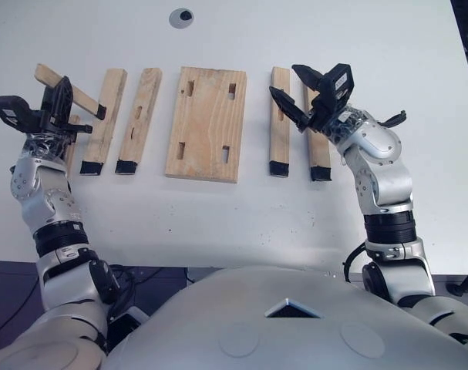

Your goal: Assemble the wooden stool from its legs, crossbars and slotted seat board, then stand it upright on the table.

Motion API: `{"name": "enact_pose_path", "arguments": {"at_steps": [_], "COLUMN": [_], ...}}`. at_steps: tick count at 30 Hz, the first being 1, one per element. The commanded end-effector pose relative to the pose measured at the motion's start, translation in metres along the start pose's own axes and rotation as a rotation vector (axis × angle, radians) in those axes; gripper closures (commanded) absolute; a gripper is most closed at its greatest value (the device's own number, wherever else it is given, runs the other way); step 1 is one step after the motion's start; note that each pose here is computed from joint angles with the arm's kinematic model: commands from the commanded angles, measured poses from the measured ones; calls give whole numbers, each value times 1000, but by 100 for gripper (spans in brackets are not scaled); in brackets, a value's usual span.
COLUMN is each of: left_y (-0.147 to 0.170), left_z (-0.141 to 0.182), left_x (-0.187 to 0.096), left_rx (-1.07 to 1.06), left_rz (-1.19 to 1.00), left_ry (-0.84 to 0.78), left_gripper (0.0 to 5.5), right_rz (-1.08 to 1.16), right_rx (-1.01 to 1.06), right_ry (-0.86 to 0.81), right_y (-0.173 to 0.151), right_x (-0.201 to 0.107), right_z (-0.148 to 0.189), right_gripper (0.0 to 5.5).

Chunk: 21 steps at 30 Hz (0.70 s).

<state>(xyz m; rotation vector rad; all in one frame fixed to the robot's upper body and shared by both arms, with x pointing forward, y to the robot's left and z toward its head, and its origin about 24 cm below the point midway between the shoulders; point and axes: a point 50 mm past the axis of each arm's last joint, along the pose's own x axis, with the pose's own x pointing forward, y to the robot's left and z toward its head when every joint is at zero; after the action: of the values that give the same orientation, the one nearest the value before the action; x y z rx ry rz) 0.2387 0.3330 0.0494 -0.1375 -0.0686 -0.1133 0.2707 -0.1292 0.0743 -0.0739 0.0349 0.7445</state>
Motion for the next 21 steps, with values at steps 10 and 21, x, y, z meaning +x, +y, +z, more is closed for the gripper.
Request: {"name": "enact_pose_path", "arguments": {"at_steps": [10, 21], "left_y": [-7, -16], "left_z": [-83, -72], "left_x": [-32, -38], "left_rx": [43, 13], "left_rz": [67, 22], "left_ry": [393, 311], "left_gripper": [514, 514], "right_rz": [-1, -36], "right_rx": [-38, -35], "right_ry": [21, 20], "right_y": [-6, -5], "right_x": [0, -3], "right_z": [0, -3], "right_gripper": [252, 252]}}
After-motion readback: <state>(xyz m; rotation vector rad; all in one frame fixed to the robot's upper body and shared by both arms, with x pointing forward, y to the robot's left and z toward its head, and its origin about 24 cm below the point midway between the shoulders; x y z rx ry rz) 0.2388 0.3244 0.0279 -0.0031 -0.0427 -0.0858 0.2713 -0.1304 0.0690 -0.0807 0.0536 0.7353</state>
